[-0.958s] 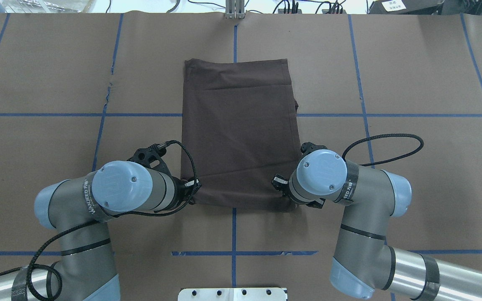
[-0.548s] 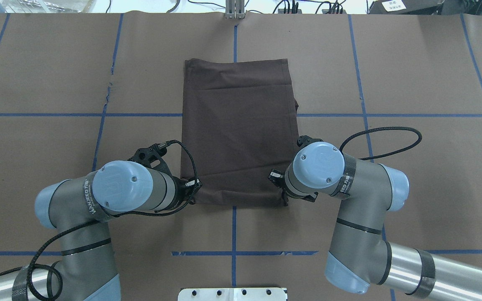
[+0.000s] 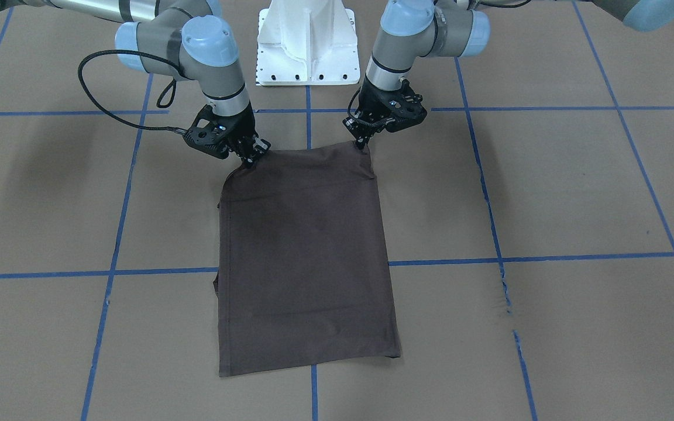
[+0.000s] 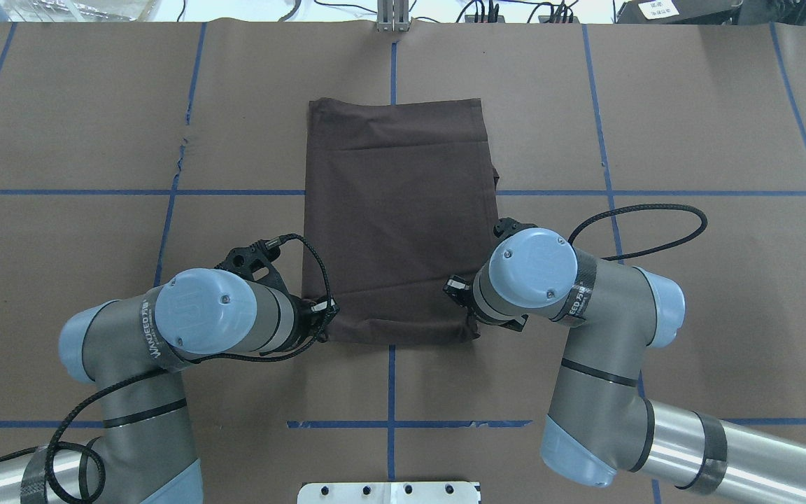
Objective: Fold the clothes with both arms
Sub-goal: 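Grasp the bottom corners nearest the robot with both grippers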
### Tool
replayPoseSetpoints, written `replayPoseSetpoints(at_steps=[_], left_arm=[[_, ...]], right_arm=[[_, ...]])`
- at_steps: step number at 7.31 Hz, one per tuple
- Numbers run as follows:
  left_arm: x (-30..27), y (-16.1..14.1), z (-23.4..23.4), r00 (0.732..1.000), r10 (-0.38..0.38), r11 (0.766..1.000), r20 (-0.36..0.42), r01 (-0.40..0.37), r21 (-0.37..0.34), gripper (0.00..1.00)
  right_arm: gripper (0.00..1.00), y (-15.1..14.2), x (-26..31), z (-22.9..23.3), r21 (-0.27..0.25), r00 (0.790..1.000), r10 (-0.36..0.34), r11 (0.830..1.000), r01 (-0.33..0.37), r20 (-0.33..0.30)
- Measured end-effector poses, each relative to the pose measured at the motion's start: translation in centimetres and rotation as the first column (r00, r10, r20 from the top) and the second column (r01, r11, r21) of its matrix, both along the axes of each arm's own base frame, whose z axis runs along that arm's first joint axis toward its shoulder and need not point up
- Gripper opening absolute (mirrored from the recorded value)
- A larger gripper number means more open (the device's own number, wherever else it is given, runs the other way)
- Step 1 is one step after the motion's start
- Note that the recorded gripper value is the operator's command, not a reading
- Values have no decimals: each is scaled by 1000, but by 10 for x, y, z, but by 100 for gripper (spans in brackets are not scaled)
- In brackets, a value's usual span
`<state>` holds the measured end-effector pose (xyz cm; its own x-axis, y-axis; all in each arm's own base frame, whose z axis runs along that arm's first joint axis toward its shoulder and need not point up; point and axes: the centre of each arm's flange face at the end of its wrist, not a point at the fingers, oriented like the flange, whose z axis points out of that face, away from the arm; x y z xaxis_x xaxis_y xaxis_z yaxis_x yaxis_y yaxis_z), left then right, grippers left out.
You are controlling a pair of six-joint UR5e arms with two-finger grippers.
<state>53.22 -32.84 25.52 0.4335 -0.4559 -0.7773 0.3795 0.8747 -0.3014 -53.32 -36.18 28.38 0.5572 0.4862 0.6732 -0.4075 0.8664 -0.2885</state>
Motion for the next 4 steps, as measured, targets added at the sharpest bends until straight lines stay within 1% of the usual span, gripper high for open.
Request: replayPoseSetpoints(at_steps=[2, 4], left_arm=[[-2, 0, -2, 1000, 0, 1000, 2, 0, -1, 0], [-4, -1, -3, 1000, 7, 1000, 9, -7, 14, 0]], right_arm=[[100, 0, 3, 1, 0, 1000, -3, 1000, 3, 3], [100, -1, 8, -2, -3, 1000, -16, 1000, 16, 15]])
